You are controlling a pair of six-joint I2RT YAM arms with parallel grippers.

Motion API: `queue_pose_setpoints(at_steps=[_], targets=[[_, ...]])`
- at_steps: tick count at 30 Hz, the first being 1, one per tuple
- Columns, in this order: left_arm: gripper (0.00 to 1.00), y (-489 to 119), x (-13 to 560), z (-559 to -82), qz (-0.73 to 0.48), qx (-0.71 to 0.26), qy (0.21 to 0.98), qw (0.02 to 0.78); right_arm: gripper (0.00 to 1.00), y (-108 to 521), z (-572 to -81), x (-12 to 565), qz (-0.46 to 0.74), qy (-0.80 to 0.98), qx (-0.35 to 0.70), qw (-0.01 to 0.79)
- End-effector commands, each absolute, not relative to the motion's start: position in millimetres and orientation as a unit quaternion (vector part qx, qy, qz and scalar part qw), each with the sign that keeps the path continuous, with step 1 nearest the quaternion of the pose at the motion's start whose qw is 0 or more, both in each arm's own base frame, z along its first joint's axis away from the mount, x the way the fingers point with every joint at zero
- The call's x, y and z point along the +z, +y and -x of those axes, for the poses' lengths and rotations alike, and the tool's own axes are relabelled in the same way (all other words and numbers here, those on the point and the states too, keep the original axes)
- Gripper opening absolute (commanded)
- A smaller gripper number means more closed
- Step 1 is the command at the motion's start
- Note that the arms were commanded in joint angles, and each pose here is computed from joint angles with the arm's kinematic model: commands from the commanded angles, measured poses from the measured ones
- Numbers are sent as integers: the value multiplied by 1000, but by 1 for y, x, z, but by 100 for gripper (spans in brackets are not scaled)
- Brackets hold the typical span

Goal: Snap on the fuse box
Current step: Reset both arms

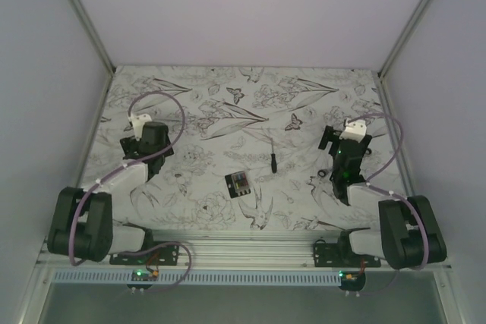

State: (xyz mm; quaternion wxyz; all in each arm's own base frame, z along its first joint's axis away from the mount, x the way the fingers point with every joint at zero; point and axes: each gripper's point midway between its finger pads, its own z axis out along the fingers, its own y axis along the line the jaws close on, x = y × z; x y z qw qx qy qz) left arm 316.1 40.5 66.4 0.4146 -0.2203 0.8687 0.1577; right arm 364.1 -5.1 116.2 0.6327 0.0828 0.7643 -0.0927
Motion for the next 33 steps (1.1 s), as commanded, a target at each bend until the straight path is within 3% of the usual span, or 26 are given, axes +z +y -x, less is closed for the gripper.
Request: queue_pose_setpoints(at_steps=[1, 6, 10, 15, 20, 26, 30, 33], targets=[[100, 46, 55, -331, 172, 175, 865, 439, 99, -8, -368, 116, -67, 746, -95, 656], [100, 39, 47, -335, 138, 158, 861, 464, 100, -8, -369, 108, -51, 729, -78, 678], [100, 23, 61, -327, 117, 98, 835, 528, 100, 2, -366, 103, -15, 725, -55, 687], [100, 19, 54, -319, 108, 84, 837, 530, 100, 1, -379, 94, -12, 746, -36, 665], [100, 32, 54, -337, 92, 138, 837, 521, 100, 0, -379, 94, -13, 747, -36, 664], [100, 28, 47, -349, 77, 110, 829, 543, 100, 0, -379, 95, -13, 746, -35, 665], [100, -3, 31, -361, -14, 41, 839, 543, 100, 0, -379, 95, -13, 746, -35, 665], [100, 9, 25, -359, 19, 47, 854, 517, 100, 0, -379, 95, -13, 746, -35, 665]])
